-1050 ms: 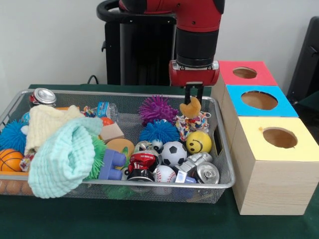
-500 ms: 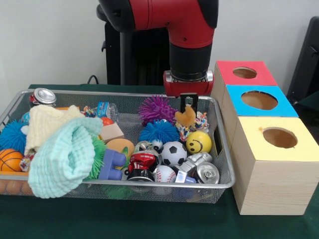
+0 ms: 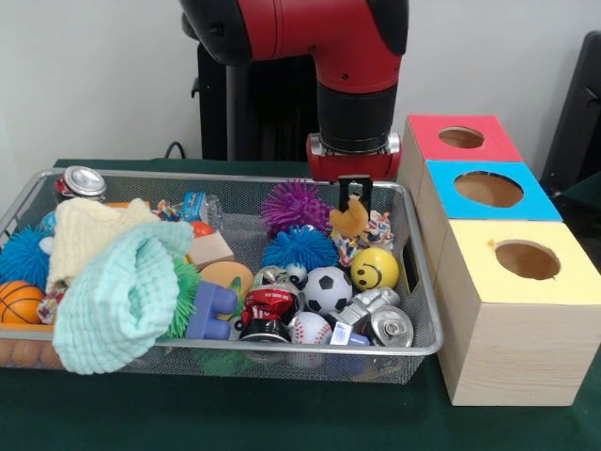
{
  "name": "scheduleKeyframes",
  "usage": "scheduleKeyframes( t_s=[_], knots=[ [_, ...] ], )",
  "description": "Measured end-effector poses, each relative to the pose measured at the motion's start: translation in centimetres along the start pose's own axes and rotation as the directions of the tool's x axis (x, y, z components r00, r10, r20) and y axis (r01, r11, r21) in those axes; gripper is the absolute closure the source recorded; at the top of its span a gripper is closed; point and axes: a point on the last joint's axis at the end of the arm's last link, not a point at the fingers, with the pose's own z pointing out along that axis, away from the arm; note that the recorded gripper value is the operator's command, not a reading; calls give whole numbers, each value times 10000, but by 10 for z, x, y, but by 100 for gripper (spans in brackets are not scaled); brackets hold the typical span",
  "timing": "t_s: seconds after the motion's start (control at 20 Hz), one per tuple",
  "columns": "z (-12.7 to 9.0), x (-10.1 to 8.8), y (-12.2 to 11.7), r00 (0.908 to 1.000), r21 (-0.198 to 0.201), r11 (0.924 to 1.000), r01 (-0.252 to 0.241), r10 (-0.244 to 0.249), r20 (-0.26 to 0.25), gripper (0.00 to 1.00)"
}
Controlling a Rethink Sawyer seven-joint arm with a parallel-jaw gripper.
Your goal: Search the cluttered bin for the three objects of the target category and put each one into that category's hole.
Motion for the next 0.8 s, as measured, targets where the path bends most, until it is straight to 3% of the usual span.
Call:
scheduleKeyframes(
  t_s=[0.25, 0.5, 0.8],
  knots=[
    [-12, 0, 5, 9999, -18, 10000, 71, -71, 107, 100],
    [-56, 2, 15, 9991, -106, 9999, 27, -22, 420, 100],
    [-110, 14, 18, 9971, -89, 9992, -379, 384, 657, 100]
  ],
)
